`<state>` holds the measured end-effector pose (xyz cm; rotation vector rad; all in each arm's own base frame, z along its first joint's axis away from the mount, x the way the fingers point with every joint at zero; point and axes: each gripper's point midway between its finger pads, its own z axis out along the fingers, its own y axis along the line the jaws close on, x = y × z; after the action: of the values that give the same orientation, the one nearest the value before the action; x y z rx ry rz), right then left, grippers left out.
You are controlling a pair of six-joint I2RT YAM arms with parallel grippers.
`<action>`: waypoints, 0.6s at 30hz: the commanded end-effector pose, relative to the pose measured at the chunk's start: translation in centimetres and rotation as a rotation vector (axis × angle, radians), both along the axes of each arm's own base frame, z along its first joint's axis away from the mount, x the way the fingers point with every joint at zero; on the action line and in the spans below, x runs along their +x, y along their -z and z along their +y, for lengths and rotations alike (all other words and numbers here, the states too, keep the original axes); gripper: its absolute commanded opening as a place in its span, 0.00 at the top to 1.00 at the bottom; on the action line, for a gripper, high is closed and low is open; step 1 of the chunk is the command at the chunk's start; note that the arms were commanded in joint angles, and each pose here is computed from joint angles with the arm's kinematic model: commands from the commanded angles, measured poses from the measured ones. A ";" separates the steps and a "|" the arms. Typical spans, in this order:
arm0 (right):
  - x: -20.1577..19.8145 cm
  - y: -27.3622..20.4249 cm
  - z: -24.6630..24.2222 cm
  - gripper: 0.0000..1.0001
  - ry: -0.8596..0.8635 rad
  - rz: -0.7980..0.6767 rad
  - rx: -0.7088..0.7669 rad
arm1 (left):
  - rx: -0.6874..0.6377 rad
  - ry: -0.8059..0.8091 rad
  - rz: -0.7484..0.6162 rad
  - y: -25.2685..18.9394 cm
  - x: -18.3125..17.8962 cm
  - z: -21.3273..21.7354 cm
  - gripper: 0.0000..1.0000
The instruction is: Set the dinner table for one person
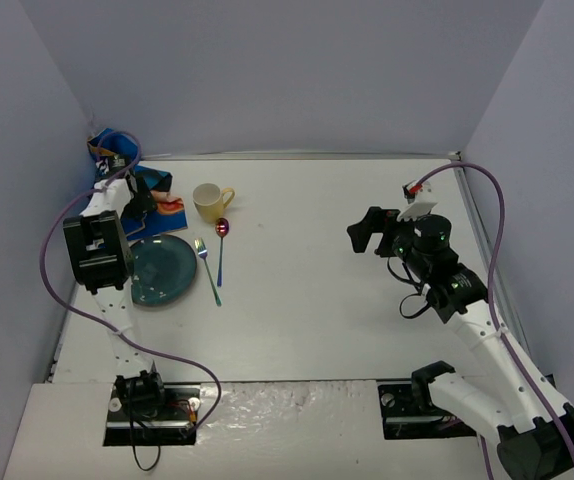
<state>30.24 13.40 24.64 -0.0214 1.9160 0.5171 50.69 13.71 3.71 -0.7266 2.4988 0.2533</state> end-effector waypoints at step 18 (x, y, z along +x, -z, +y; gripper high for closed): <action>0.6 -2.4 1.0 0.00 -0.043 -0.084 0.033 | 0.052 -0.056 -0.003 -6.0 0.2 3.5 1.00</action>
<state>30.26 13.76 24.34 -0.0344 1.9267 0.5325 50.83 15.01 3.54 -0.7347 2.5682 0.3311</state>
